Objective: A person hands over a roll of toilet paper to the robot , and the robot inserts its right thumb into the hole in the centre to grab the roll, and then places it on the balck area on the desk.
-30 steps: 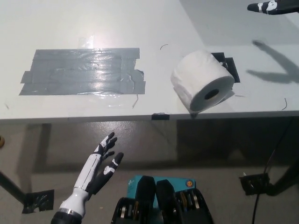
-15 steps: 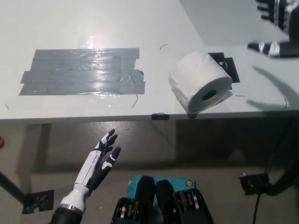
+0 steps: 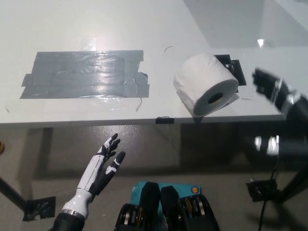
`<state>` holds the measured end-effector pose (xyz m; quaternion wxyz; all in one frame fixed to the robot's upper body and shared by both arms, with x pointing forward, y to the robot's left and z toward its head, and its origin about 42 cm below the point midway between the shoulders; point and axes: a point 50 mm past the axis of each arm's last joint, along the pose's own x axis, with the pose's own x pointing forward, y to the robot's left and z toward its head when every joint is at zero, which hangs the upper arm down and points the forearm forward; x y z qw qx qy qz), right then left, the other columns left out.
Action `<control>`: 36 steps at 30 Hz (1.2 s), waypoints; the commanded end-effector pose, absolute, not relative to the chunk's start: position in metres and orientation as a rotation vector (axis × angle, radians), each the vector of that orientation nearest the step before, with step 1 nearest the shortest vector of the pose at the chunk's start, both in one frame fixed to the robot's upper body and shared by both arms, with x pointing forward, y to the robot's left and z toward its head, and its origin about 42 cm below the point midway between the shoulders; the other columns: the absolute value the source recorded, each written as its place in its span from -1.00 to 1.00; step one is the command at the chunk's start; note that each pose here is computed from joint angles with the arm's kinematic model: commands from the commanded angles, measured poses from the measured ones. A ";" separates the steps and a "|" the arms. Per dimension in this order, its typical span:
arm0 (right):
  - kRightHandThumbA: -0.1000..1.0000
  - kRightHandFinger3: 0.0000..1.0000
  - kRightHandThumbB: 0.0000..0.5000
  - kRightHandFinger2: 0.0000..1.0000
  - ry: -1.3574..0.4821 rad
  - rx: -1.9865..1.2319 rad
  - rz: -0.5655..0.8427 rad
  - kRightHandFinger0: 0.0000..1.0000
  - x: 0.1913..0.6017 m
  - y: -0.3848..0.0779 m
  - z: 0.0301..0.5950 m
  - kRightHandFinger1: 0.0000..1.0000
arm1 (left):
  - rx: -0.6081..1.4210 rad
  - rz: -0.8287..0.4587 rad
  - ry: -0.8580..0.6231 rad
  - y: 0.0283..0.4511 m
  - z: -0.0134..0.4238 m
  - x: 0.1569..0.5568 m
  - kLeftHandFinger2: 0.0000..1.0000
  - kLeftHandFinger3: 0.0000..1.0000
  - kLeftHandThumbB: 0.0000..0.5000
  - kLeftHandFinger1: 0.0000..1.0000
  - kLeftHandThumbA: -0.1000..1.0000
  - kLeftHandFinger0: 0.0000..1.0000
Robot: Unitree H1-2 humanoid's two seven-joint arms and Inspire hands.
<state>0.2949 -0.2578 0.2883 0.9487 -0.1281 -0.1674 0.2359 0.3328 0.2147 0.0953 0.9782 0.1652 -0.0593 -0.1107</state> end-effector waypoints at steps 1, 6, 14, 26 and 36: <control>0.71 1.00 0.26 1.00 -0.585 -0.174 0.336 1.00 0.238 -0.241 0.283 1.00 | 0.306 -0.193 -0.187 0.219 0.105 0.330 1.00 1.00 -0.66 1.00 0.75 1.00; 0.81 1.00 0.21 1.00 -0.409 -0.154 0.291 1.00 0.260 -0.229 0.216 1.00 | 0.295 -0.194 -0.149 0.220 0.095 0.316 1.00 1.00 -0.64 1.00 0.73 1.00; 0.70 1.00 -0.04 1.00 -0.192 -0.137 0.264 1.00 0.277 -0.223 0.129 1.00 | 0.285 -0.206 -0.129 0.215 0.082 0.300 1.00 1.00 -0.64 1.00 0.70 0.97; 0.75 1.00 0.02 1.00 -0.063 -0.111 0.244 1.00 0.263 -0.239 0.079 1.00 | 0.247 -0.198 -0.113 0.213 0.067 0.277 1.00 1.00 -0.64 1.00 1.00 1.00; 0.78 1.00 0.09 1.00 -0.057 -0.141 0.285 1.00 0.266 -0.229 0.076 1.00 | 0.228 -0.139 -0.090 0.224 0.056 0.258 1.00 1.00 -0.61 1.00 1.00 1.00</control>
